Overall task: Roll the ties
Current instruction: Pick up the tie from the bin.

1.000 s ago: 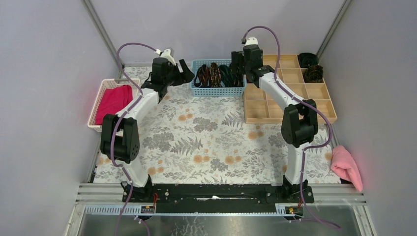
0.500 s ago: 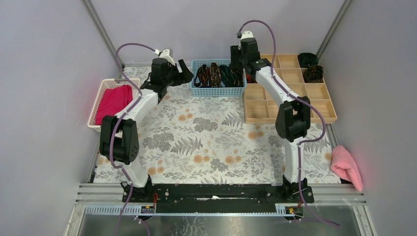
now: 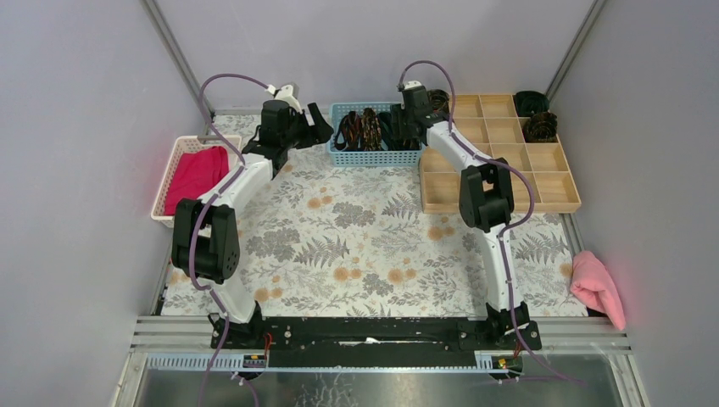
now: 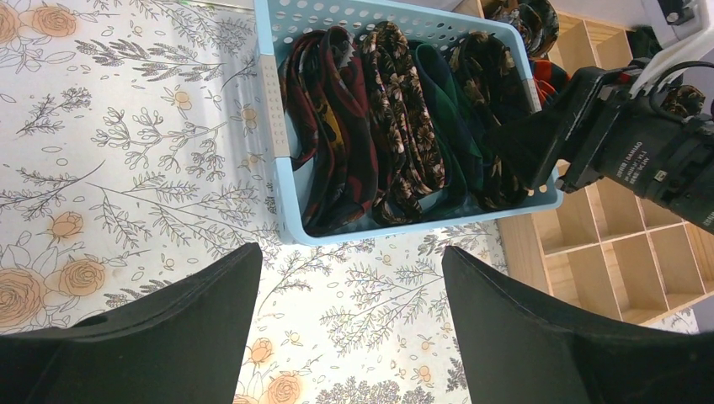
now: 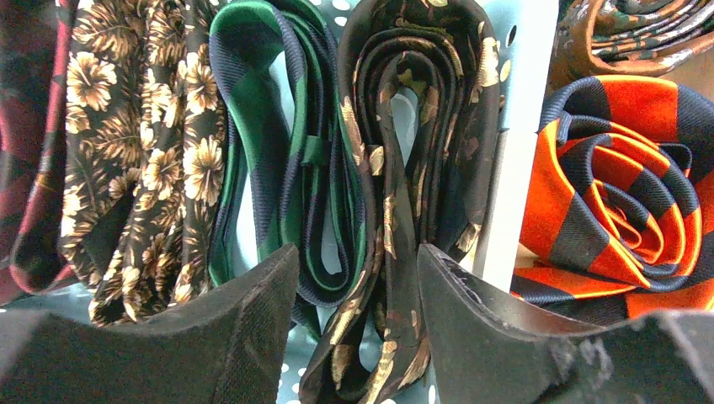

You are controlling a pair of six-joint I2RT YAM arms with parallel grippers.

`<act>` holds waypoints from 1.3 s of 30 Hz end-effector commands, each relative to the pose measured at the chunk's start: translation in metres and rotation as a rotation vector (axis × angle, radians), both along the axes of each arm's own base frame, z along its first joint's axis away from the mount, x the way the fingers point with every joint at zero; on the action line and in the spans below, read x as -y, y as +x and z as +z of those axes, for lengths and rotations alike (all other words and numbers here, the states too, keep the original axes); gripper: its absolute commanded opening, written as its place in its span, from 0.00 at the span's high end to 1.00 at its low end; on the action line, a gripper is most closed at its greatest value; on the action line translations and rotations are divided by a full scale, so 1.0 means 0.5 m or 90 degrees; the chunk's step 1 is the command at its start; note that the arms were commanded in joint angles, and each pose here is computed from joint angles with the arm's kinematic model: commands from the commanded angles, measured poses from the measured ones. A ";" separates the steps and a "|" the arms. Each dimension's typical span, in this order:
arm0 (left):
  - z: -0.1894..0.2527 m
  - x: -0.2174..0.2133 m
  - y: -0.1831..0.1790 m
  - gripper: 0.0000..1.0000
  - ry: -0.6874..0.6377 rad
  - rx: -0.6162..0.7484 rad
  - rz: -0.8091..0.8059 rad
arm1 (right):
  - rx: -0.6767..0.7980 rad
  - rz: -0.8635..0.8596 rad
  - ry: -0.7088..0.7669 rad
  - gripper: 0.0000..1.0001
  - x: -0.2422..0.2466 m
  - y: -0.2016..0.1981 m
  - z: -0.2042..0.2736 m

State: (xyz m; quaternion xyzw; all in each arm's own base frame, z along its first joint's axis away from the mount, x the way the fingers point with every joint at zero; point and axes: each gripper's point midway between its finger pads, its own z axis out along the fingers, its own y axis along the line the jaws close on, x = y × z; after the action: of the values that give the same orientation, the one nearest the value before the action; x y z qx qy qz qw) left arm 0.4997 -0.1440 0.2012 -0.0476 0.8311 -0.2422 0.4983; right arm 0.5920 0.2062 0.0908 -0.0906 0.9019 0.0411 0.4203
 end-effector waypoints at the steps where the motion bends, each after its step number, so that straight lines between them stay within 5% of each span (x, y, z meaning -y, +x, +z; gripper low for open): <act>1: -0.020 -0.012 0.008 0.13 0.017 0.001 0.004 | 0.045 -0.007 0.007 0.41 -0.005 0.032 0.044; 5: -0.024 -0.012 0.007 0.13 0.019 0.000 0.003 | 0.055 -0.016 -0.001 0.57 0.002 0.043 0.047; 39: -0.030 0.001 0.008 0.13 0.011 -0.002 -0.019 | 0.056 -0.069 0.006 0.61 0.044 0.062 0.015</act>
State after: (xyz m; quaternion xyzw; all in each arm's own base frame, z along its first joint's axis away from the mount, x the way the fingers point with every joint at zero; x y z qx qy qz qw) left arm 0.5001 -0.1449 0.1934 -0.0406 0.8353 -0.2401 0.4929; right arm 0.6184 0.1985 0.0643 -0.0602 0.8965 0.0229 0.4383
